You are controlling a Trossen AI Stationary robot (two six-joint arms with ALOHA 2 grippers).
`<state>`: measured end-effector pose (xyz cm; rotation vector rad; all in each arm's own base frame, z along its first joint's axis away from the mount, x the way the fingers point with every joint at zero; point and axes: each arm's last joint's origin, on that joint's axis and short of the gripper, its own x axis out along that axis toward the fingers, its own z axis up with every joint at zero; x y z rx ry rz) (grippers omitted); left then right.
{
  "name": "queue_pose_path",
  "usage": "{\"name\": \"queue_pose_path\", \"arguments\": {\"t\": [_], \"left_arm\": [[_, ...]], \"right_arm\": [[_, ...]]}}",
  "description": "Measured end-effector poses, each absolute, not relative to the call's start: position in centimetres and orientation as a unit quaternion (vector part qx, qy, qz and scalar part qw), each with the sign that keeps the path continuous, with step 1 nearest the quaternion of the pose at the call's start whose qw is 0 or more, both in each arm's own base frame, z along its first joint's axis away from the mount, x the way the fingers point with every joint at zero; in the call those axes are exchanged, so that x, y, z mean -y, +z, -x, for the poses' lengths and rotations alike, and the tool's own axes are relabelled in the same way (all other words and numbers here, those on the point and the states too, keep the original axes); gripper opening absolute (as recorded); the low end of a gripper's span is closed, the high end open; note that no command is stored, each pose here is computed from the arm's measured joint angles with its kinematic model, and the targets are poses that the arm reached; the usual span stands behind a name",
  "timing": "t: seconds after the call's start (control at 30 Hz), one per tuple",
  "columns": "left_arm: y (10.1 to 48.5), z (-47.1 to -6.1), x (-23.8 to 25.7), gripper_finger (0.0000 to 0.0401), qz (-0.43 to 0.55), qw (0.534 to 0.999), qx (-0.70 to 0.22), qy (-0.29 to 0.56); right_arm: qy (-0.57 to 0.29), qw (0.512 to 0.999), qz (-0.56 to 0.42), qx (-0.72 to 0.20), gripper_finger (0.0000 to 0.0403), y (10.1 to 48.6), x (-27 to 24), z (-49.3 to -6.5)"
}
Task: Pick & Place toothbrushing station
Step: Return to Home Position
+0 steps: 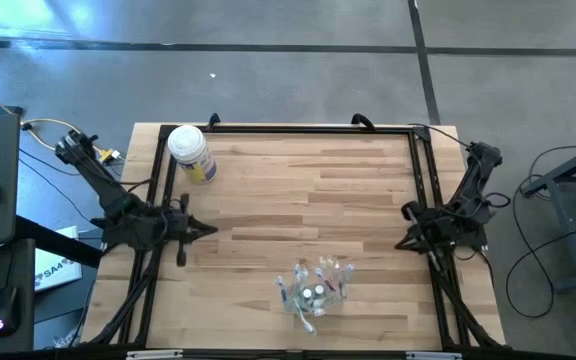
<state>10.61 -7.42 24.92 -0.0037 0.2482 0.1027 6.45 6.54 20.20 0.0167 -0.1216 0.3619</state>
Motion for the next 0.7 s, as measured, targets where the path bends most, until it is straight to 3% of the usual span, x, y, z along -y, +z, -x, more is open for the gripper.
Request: {"name": "queue_pose_path", "arguments": {"t": [0.27, 0.7], "left_arm": [[21.6, -9.9, 7.0, 0.0000, 0.005, 0.998, -0.065, -0.010], [17.6, -9.3, 6.5, 0.0000, 0.031, 0.998, -0.041, -0.031]], "right_arm": [[0.145, 0.988, -0.017, 0.042, 0.0003, 17.7, -6.4, -7.3], [0.182, 0.982, -0.031, 0.036, 0.0003, 17.5, -5.7, -8.2]]}}
